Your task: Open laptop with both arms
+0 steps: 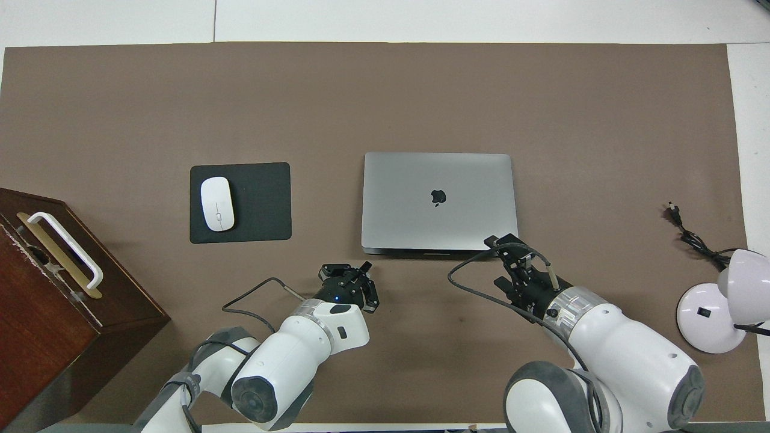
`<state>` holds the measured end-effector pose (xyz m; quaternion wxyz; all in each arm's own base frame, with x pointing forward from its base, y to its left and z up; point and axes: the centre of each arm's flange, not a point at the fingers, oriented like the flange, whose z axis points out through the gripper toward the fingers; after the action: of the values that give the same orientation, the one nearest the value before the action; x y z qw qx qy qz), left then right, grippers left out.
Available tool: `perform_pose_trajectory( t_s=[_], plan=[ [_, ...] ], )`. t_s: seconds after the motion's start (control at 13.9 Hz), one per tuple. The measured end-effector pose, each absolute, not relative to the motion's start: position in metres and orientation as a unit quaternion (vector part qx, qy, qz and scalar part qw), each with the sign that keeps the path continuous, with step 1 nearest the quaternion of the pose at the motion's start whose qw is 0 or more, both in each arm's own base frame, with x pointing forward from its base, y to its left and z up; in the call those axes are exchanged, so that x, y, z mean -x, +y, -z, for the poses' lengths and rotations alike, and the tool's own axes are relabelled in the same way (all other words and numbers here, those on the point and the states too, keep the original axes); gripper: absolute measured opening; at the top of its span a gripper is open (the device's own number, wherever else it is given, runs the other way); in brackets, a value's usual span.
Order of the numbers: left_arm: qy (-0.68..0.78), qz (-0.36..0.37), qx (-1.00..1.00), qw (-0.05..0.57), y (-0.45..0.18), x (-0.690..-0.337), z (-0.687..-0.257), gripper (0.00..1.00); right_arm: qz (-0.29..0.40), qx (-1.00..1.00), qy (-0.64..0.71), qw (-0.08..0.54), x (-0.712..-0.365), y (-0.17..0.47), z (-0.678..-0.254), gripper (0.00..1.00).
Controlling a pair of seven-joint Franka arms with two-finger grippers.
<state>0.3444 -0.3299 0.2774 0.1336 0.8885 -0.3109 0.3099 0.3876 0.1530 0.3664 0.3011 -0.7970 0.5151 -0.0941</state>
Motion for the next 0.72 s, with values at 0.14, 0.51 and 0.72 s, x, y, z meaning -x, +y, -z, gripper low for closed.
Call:
perform_pose_trajectory(
  t_s=[0.14,0.51,0.72],
  plan=[
    [-0.313,-0.309,-0.888,0.132,-0.332,-0.347,-0.275,0.01,0.089,0.799,0.516,0.296,-0.389,0.155,-0.36,1.0],
    [-0.315,-0.31,-0.888,0.129,-0.339,-0.36,-0.268,0.01,0.074,0.801,0.52,0.289,-0.389,0.166,-0.348,1.0],
    [-0.316,-0.314,-0.887,0.125,-0.337,-0.365,-0.268,0.01,0.071,0.801,0.52,0.288,-0.392,0.17,-0.345,1.0]
  ],
)
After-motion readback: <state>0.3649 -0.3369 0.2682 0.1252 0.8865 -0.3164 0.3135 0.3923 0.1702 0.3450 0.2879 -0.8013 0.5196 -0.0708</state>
